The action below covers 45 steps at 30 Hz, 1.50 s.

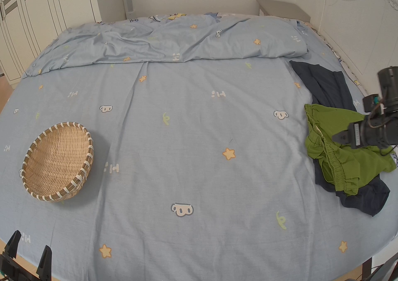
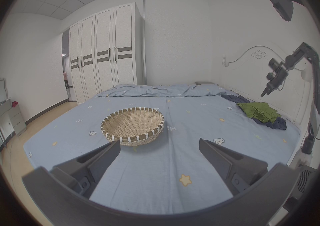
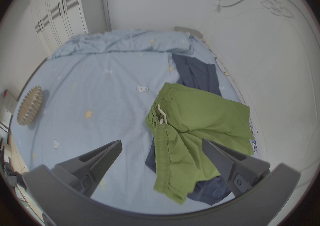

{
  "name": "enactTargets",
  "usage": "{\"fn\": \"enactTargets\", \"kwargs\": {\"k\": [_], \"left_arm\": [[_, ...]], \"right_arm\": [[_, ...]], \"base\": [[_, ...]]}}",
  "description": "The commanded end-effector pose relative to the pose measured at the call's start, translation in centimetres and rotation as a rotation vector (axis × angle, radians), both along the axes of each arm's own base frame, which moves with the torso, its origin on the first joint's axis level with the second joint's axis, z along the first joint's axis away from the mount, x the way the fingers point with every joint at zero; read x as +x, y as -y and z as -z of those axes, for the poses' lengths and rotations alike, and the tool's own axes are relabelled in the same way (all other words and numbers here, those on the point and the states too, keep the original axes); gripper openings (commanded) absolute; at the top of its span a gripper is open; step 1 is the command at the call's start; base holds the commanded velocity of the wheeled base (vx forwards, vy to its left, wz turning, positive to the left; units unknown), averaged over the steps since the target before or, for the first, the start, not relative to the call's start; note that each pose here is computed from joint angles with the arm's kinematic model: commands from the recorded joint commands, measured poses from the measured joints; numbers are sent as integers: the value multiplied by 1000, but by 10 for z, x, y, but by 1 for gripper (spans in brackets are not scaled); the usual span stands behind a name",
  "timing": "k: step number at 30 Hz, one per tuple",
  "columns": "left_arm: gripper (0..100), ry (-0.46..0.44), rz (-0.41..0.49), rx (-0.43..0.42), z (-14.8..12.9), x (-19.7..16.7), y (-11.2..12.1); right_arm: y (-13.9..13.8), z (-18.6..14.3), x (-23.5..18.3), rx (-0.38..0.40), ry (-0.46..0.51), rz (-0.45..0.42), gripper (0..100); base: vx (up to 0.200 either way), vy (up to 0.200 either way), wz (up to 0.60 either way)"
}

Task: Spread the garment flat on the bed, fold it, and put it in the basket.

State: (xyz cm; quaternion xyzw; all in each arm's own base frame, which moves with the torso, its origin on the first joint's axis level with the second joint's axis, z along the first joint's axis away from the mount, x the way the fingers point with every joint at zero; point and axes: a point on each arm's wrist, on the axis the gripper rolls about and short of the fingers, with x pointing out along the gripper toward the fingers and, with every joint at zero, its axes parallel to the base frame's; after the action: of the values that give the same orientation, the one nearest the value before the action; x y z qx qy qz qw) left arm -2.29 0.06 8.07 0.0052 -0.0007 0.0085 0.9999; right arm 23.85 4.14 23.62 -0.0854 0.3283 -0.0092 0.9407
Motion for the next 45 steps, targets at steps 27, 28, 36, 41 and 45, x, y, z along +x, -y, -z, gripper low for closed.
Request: {"fn": "enactTargets", "kwargs": {"k": [27, 28, 36, 41, 45], "left_arm": [[100, 0, 0, 0, 5, 0, 0], [100, 0, 0, 0, 5, 0, 0], [100, 0, 0, 0, 5, 0, 0], [100, 0, 0, 0, 5, 0, 0], [100, 0, 0, 0, 5, 0, 0]], "right_arm": [[-40, 80, 132, -147, -122, 64, 0], [-40, 80, 132, -147, -121, 62, 0], [-41, 75, 134, -147, -111, 60, 0], [-43, 67, 135, -122, -98, 45, 0], [-49, 48, 129, -86, -110, 39, 0]], "base": [[0, 0, 0], [0, 0, 0], [0, 0, 0], [0, 0, 0], [0, 0, 0]]}}
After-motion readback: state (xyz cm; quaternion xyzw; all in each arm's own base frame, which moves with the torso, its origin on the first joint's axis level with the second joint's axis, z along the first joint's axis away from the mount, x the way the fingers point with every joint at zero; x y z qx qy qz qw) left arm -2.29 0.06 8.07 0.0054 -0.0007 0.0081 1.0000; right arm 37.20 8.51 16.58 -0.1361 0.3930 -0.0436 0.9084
